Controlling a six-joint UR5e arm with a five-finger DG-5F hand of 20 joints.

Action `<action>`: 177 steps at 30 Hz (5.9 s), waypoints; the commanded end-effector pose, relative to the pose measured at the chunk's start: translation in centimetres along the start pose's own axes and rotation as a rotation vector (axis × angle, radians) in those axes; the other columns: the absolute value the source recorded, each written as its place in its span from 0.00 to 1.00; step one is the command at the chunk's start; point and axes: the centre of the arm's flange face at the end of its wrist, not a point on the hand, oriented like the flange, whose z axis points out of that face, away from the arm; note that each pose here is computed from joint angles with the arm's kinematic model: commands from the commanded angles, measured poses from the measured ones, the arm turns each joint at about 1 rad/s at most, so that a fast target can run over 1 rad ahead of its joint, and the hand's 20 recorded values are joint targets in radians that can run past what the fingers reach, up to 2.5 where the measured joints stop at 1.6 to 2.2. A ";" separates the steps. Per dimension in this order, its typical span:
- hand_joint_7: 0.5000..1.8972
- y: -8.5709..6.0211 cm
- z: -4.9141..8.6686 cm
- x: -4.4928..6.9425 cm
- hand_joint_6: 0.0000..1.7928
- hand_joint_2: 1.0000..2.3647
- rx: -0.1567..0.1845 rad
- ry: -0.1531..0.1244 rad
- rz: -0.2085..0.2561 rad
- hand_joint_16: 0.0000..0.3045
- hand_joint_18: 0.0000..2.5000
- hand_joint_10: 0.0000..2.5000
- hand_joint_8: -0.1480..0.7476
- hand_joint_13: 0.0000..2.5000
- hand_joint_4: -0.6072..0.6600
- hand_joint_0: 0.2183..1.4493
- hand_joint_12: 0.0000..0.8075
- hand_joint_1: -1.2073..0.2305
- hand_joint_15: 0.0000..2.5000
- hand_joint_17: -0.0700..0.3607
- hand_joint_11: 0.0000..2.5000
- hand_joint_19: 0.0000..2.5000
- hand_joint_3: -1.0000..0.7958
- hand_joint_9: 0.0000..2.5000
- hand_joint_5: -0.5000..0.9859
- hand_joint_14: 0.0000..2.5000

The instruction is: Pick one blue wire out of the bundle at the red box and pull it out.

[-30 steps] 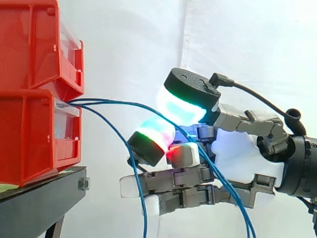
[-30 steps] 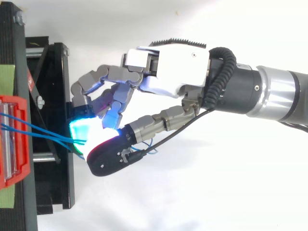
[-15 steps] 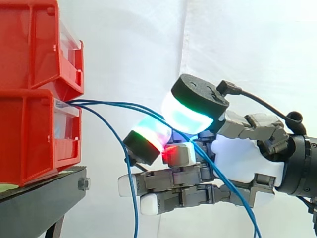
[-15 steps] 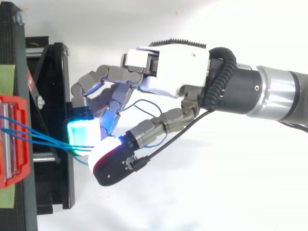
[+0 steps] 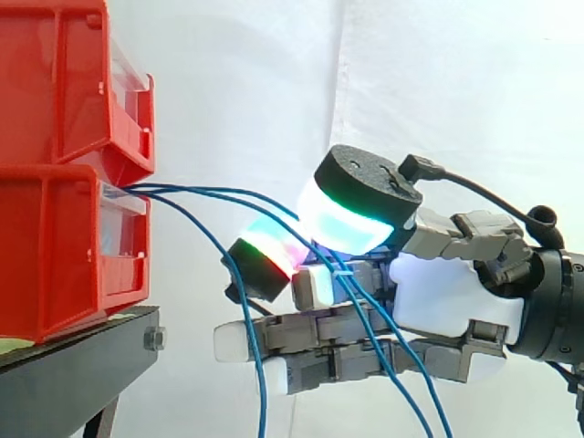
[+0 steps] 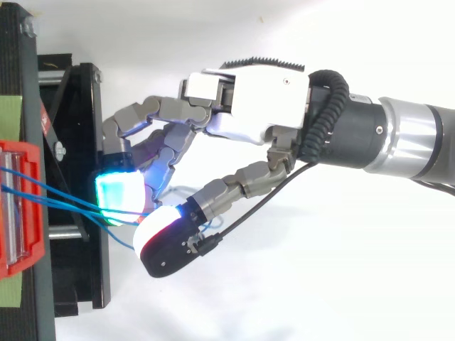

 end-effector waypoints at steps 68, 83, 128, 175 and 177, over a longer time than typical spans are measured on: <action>0.63 0.0 0.0 0.0 0.37 0.01 0.000 0.000 0.000 0.16 0.23 0.01 0.42 0.26 0.57 0.28 0.45 0.33 0.13 0.42 0.22 0.22 0.40 0.49 0.33 0.00; 0.70 0.0 0.0 0.0 0.31 0.01 0.000 0.000 0.001 0.16 0.24 0.01 0.40 0.27 0.63 0.28 0.43 0.35 0.12 0.42 0.19 0.23 0.41 0.50 0.34 0.00; 0.45 0.0 0.0 0.0 0.28 0.01 0.000 0.000 0.001 0.17 0.25 0.00 0.39 0.25 0.73 0.29 0.43 0.36 0.09 0.43 0.10 0.21 0.41 0.49 0.35 0.00; 0.77 0.0 0.0 0.3 0.29 0.01 -0.003 0.004 0.001 0.18 0.28 0.01 0.44 0.29 0.67 0.29 0.48 0.39 0.11 0.45 0.17 0.21 0.44 0.54 0.36 0.00; 0.74 0.0 0.0 0.4 0.32 0.01 -0.003 0.006 0.002 0.18 0.28 0.01 0.44 0.29 0.67 0.30 0.48 0.38 0.11 0.45 0.17 0.20 0.44 0.54 0.36 0.00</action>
